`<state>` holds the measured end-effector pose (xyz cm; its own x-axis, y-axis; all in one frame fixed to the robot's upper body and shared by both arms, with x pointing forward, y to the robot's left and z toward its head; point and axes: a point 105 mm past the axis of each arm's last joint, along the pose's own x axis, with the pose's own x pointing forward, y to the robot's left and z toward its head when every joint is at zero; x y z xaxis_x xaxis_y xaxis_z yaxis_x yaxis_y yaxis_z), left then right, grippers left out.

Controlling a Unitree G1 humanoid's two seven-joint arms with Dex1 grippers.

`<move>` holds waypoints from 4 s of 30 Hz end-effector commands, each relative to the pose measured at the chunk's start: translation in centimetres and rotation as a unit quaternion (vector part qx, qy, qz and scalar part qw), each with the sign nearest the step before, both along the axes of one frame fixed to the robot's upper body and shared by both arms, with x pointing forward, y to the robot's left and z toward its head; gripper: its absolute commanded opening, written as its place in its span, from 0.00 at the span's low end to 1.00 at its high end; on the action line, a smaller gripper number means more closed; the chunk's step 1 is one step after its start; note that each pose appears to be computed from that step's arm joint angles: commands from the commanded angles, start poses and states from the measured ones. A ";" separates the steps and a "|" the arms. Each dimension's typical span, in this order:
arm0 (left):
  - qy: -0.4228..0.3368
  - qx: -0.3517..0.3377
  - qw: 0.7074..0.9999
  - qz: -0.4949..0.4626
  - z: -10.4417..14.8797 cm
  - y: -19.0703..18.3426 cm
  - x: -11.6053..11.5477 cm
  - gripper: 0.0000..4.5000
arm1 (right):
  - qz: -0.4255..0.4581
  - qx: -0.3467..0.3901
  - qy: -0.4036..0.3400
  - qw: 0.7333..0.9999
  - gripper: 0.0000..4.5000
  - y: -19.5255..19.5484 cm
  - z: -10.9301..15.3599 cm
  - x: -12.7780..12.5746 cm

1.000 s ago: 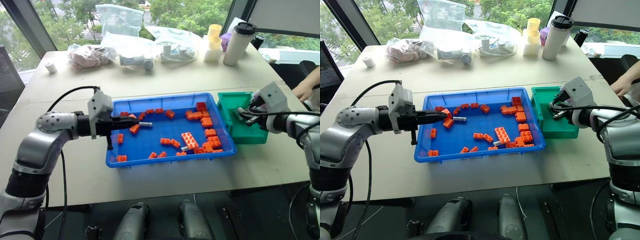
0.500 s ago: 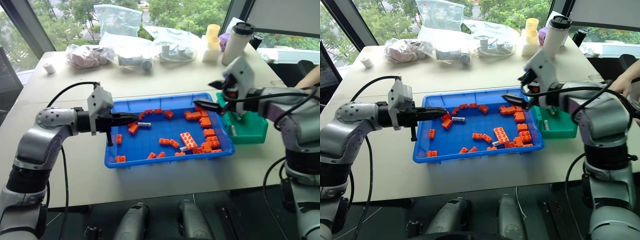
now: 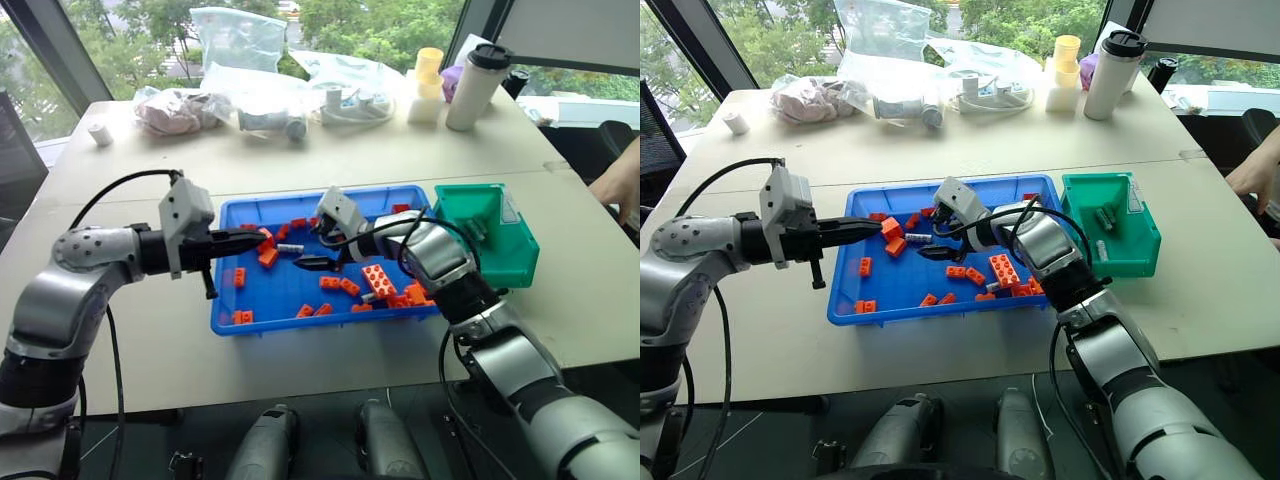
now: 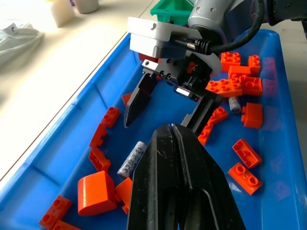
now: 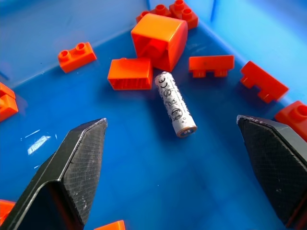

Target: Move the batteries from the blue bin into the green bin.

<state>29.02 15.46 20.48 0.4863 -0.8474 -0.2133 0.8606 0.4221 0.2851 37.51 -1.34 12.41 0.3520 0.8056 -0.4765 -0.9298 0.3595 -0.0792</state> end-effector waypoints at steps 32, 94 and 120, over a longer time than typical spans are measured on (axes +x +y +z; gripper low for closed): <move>-0.010 -0.010 0.998 -0.063 0.4 -2.5 0.8 0.00 | -0.395 -0.070 -0.132 0.907 0.03 -25.5 8.2 -3.4; -0.024 -0.013 0.999 -0.038 0.1 -2.3 0.6 0.00 | -0.136 -0.031 0.024 0.990 0.26 -5.3 6.0 -5.4; -0.044 -0.049 0.997 -0.043 2.0 -2.8 1.5 0.00 | 0.043 -0.228 -0.009 0.973 0.99 -9.9 1.9 -4.8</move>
<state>30.57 12.63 21.78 0.4226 -0.9007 -0.1005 0.8790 0.3803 0.2876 33.10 -12.17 12.97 0.3097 0.5097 -0.8027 -0.9423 0.2776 -0.1872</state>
